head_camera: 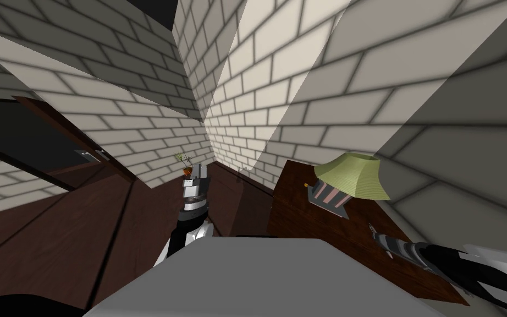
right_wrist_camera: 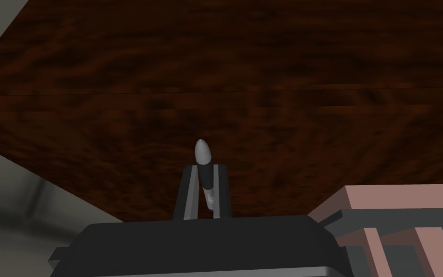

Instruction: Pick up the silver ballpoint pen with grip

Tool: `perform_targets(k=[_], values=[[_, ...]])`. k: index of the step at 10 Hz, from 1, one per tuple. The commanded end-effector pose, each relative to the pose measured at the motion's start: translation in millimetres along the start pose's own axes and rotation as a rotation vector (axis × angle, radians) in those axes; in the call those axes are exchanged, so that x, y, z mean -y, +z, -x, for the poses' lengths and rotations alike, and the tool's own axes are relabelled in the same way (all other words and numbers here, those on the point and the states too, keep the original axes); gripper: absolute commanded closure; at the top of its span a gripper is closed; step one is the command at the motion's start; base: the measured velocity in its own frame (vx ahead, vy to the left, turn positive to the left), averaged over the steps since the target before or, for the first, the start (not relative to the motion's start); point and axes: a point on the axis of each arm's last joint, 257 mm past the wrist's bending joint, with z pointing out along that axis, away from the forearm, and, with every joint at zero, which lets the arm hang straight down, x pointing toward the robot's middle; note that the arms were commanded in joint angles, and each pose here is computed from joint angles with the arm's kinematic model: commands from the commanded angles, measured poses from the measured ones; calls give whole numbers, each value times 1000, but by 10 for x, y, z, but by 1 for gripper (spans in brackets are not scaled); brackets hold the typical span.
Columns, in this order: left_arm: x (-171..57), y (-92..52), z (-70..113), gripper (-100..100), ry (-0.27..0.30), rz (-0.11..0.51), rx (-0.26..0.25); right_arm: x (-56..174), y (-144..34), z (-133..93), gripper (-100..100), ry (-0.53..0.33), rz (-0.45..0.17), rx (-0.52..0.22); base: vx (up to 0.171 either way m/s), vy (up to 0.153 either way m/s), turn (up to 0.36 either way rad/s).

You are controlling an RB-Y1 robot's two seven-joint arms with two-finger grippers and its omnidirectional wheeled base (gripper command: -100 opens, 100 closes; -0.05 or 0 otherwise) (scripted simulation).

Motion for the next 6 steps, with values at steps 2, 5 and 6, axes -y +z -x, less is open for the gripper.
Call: perform_targets(k=[2,5,6], values=[[0,0,0,0,0,0,0,29,-20,-52,100,9,-7,0,4,4,2],[0,0,0,0,0,0,0,-185,-7,199,100,-52,24,4,49,59,-178],[0,0,0,0,0,0,0,-245,-4,257,100,-68,32,5,29,25,-174]])
